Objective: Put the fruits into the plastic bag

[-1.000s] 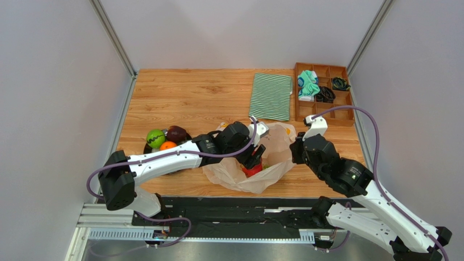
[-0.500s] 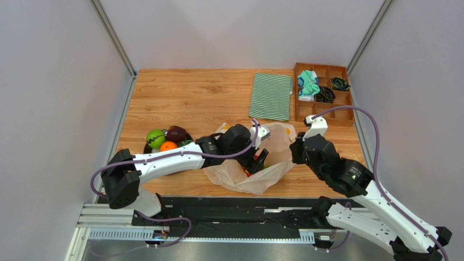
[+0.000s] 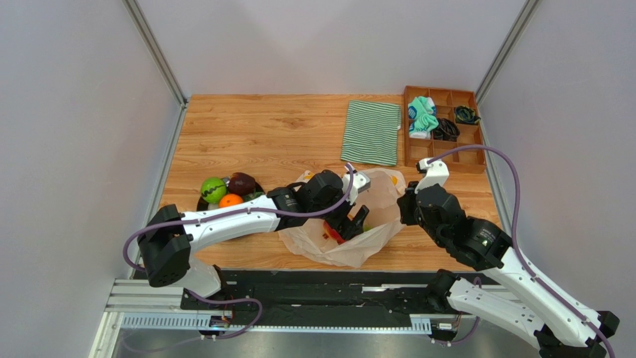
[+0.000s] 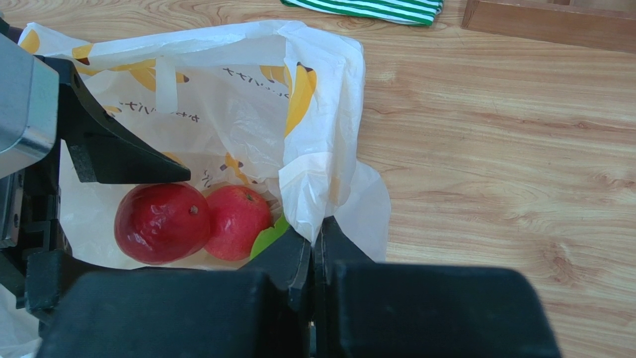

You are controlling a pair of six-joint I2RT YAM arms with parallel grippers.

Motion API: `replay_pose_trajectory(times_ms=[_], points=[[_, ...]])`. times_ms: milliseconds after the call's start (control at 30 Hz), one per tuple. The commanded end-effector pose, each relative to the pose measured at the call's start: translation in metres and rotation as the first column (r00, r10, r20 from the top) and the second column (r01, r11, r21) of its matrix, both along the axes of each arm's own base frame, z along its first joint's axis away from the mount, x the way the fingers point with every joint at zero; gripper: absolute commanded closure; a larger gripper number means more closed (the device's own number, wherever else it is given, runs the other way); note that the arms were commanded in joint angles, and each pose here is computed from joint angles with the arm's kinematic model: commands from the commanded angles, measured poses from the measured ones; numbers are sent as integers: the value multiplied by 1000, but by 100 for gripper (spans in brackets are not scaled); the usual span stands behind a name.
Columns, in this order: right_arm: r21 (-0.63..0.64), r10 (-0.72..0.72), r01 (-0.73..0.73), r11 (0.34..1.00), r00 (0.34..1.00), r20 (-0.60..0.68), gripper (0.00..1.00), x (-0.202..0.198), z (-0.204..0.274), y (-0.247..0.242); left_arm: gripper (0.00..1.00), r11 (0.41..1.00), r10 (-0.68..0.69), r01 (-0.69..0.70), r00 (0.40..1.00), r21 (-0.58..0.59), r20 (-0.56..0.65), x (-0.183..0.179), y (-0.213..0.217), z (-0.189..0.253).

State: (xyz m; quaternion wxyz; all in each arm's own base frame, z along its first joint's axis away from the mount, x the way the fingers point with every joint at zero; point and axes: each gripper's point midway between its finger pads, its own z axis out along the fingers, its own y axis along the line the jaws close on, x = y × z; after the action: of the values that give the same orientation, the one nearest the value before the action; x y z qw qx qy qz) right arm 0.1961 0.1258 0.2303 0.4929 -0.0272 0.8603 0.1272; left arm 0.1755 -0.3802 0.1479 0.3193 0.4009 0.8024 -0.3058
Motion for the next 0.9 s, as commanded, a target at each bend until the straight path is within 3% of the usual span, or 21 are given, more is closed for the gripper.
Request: replay_pose_trajectory(times_ms=[0, 167, 333, 433, 567, 667, 700, 733, 867], points=[[18, -26, 25, 1000, 999, 19, 100, 2, 7, -4, 4, 985, -58, 71, 995, -155, 85, -5, -10, 57], [16, -26, 25, 1000, 1000, 17, 100, 2, 7, -3, 4, 924, -153, 211, 969, -319, 195, -24, -13, 115], [15, -25, 25, 1000, 1000, 14, 100, 2, 5, -3, 3, 892, -122, 251, 935, -377, 334, -25, 3, 163], [13, -22, 22, 1000, 1000, 12, 100, 1, 5, -2, 2, 882, -34, 216, 916, -418, 400, -16, 24, 192], [15, -25, 25, 1000, 1000, 14, 100, 2, 5, -3, 1, 875, 246, -28, 887, -484, 392, 30, 84, 208], [10, -25, 25, 1000, 1000, 13, 100, 2, 5, -3, 1, 802, 478, -264, 822, -536, 310, 59, 146, 204], [12, -24, 24, 1000, 1000, 14, 100, 2, 5, -3, 1, 739, 578, -350, 769, -575, 274, 63, 173, 211], [9, -24, 24, 1000, 1000, 12, 100, 2, 4, -3, 1, 712, 625, -404, 738, -574, 255, 67, 189, 207], [8, -20, 20, 1000, 1000, 14, 100, 3, 5, -1, 1, 579, 799, -647, 571, -495, 189, 79, 264, 169]])
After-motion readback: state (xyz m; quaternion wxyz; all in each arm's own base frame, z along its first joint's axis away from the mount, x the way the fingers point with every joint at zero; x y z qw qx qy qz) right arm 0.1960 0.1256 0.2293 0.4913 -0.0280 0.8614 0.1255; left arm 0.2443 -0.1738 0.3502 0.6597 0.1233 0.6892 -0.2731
